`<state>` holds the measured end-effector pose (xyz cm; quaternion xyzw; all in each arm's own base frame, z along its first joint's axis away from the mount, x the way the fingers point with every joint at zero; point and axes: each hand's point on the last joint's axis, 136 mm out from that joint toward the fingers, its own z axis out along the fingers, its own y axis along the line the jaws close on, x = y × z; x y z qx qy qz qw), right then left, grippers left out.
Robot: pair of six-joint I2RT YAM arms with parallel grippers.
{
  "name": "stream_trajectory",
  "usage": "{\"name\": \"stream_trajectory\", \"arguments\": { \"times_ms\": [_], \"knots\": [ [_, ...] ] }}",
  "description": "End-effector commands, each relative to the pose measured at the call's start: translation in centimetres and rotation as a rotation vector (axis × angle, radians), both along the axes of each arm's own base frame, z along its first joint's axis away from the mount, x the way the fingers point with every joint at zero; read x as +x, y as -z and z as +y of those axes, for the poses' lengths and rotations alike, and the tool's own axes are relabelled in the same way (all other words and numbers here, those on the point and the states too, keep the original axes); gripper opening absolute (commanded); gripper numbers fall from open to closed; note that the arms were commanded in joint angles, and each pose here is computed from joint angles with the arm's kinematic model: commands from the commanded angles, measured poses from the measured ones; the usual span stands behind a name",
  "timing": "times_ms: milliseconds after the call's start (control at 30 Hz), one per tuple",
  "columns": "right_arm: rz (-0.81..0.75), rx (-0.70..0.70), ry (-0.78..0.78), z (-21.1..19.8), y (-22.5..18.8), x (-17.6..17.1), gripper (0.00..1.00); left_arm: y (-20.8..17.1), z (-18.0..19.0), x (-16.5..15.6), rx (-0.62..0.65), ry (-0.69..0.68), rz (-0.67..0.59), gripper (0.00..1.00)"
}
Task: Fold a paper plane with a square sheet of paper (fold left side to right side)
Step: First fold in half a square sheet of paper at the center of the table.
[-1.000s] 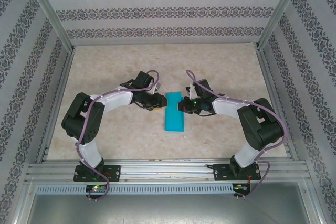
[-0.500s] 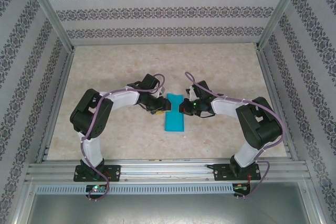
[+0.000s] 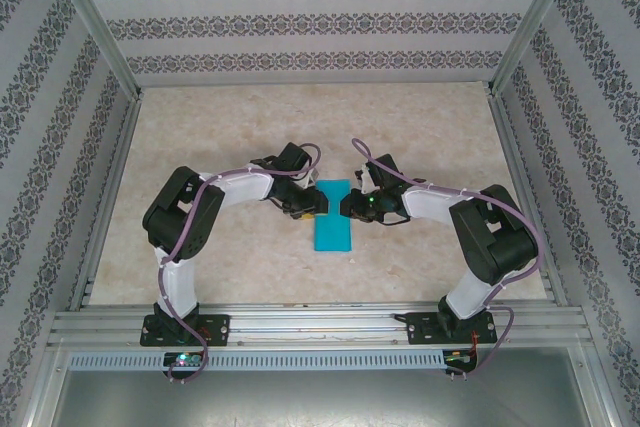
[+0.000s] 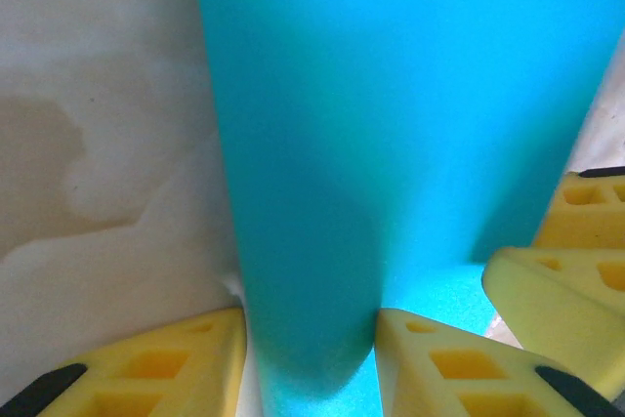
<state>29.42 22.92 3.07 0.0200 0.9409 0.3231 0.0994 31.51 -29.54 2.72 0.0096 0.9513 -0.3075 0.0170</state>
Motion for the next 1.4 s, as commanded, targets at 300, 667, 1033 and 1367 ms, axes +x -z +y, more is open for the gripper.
{"name": "stream_trajectory", "arguments": {
  "times_ms": [300, 667, 1033, 1367],
  "knots": [
    [-0.176, -0.131, 0.175, -6.4, -4.3, 1.2, 0.51, 3.6, 0.6, -2.4, 0.158, 0.015, 0.099, 0.39],
    [-0.197, -0.140, 0.239, -8.9, -4.9, 0.6, 0.52, 5.0, 0.7, -2.7, 0.220, 0.022, 0.125, 0.39],
    [-0.189, -0.134, 0.234, -8.9, -4.7, 0.5, 0.52, 5.8, 0.4, -2.5, 0.237, 0.014, 0.143, 0.41],
    [-0.188, -0.134, 0.234, -8.9, -4.6, 0.5, 0.52, 6.1, 0.0, -2.4, 0.233, 0.022, 0.151, 0.43]
  ]
}}
